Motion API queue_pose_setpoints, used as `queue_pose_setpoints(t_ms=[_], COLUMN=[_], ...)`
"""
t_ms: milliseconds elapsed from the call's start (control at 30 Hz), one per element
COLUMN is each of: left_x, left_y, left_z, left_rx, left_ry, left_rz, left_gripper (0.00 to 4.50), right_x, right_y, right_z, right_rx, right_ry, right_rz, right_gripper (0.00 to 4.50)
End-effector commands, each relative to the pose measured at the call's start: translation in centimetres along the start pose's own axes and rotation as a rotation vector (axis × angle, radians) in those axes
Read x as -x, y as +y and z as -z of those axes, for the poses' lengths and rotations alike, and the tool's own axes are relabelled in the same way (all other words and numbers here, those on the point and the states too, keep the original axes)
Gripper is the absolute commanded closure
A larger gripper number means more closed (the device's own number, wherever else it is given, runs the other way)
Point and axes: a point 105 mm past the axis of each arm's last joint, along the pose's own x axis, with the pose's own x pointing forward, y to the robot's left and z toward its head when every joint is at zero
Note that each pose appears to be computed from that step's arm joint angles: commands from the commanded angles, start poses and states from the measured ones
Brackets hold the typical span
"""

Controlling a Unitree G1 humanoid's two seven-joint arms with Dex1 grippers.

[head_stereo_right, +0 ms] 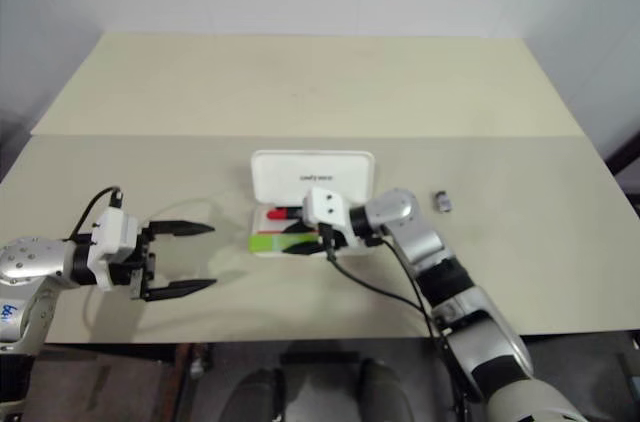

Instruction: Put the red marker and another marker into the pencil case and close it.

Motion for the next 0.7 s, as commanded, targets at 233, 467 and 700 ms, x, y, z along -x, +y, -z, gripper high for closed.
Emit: queue_pose_setpoints(t_ms=[233, 467, 700], left_x=[0.6, 0.6, 0.5], left_y=[0.0, -0.2, -0.2], left_z=[-1.2, -1.2, -1.1], left_rx=[-0.039, -0.034, -0.033], left_ry=[-0.011, -0.009, -0.005], left_rz=[-0.028, -0.028, -0.02], left_gripper=[0.0, 0.0, 0.0], right_x=[-0.9, 0.0, 0.8], right_y=[-0.1, -1.3, -1.3], right_z=[-1.3, -1.4, -2.0], right_rx=[0.038, 0.053, 0.054], right_ry=[-0.021, 0.005, -0.002], right_rz=[-0.023, 0.039, 0.057], right_gripper=[3.4, 3.4, 3.4])
